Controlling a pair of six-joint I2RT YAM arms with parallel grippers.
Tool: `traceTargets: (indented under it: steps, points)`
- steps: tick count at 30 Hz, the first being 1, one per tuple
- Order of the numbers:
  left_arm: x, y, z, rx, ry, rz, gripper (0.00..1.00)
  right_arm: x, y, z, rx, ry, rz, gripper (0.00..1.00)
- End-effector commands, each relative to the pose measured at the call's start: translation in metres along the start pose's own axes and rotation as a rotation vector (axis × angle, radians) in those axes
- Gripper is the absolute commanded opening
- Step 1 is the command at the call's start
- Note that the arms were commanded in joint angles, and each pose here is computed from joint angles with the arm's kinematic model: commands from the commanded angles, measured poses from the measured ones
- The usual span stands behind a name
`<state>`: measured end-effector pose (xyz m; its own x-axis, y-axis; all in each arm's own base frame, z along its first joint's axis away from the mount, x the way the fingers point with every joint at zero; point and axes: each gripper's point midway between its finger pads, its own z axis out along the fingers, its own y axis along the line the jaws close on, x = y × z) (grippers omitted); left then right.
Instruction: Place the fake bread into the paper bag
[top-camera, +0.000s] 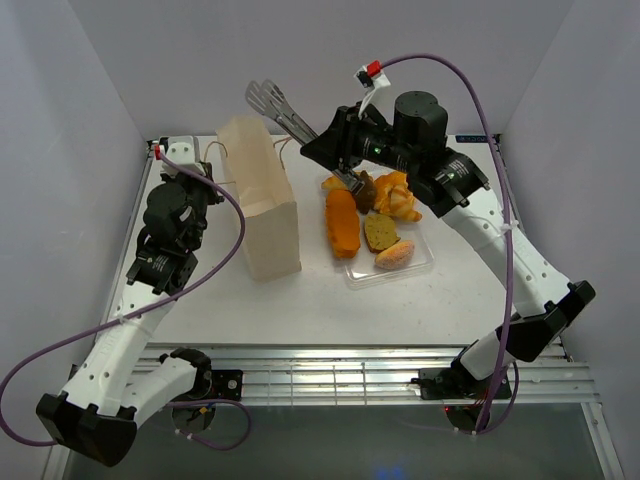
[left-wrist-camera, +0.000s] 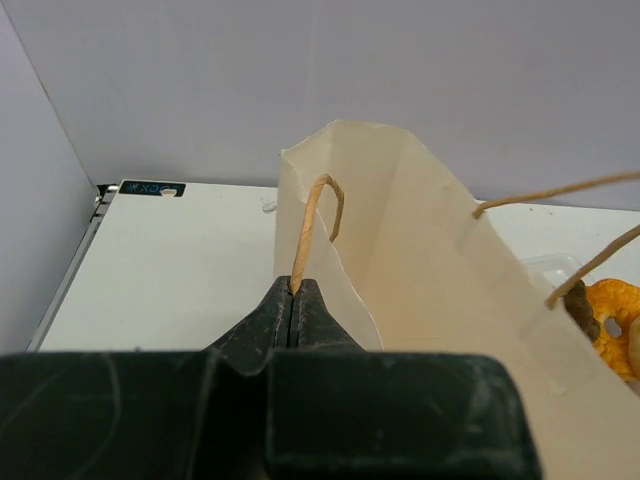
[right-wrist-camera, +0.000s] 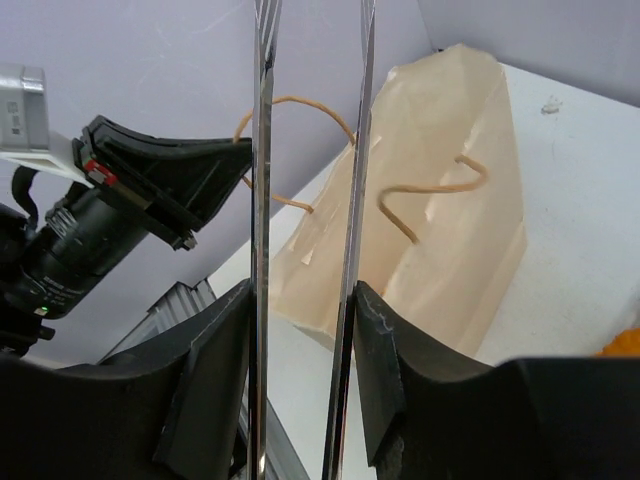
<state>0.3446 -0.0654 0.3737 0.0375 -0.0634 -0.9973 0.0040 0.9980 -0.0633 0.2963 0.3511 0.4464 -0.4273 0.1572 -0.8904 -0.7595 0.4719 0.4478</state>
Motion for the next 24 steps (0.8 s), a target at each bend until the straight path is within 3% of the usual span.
traceTargets:
  steps: [1,9,19,24]
  points:
    - [-0.009,0.003,-0.005,-0.002,-0.038,-0.004,0.00,-0.038,0.019,-0.015,-0.020,-0.082,-0.073,0.48]
    - [-0.009,0.012,-0.007,-0.043,-0.059,0.012,0.00,-0.059,0.012,-0.062,0.062,-0.137,-0.097,0.48]
    - [-0.013,0.015,-0.012,-0.047,-0.073,0.009,0.00,0.025,-0.093,-0.133,0.366,-0.020,-0.059,0.49]
    - [-0.012,0.014,-0.011,-0.047,-0.067,0.011,0.00,0.077,-0.146,-0.140,0.502,0.088,-0.051,0.49]
